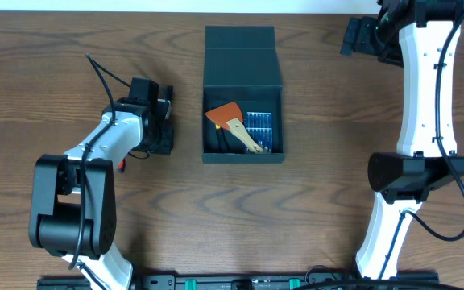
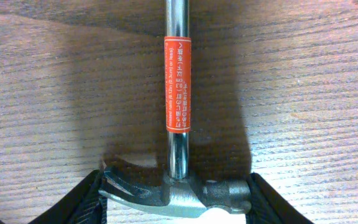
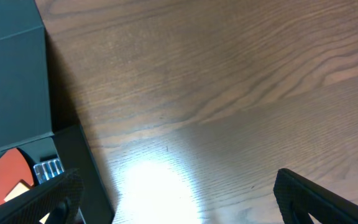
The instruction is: Pack container
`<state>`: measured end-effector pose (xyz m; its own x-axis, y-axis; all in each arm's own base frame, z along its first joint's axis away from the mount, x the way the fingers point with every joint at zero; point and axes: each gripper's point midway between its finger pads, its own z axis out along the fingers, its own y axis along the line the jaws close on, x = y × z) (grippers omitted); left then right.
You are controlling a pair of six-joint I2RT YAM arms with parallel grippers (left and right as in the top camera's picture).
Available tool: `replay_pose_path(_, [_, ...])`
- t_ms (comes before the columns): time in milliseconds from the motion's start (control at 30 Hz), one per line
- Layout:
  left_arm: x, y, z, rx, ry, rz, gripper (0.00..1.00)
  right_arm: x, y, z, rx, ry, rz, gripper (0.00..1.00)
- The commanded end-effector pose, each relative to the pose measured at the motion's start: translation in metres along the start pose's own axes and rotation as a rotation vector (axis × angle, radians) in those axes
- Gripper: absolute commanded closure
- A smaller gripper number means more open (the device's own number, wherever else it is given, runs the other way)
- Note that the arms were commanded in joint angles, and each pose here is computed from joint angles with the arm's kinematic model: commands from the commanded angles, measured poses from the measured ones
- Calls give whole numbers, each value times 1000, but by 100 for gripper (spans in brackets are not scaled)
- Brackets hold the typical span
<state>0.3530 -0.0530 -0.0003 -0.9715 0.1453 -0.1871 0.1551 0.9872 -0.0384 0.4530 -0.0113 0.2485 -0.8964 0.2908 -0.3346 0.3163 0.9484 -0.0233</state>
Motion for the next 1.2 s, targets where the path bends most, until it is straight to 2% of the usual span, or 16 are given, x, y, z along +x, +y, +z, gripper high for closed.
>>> replay_pose_path(0, [8, -4, 8, 23, 38, 7, 55, -3, -4, -5, 7, -18, 16, 1])
replay_pose_path(100, [8, -4, 8, 23, 38, 12, 37, -3, -4, -5, 7, -19, 16, 1])
replay_pose_path(200, [8, -4, 8, 24, 38, 54, 22, -3, -4, -5, 7, -19, 16, 1])
replay_pose_path(267, [10, -4, 8, 25, 46, 85, 17, -3, -4, -5, 7, -19, 16, 1])
replay_pose_path(667, [9, -4, 8, 26, 38, 201, 14, -3, -4, -5, 7, -18, 16, 1])
replay_pose_path(1167, [2, -4, 9, 21, 13, 198, 14, -3, -4, -5, 7, -19, 16, 1])
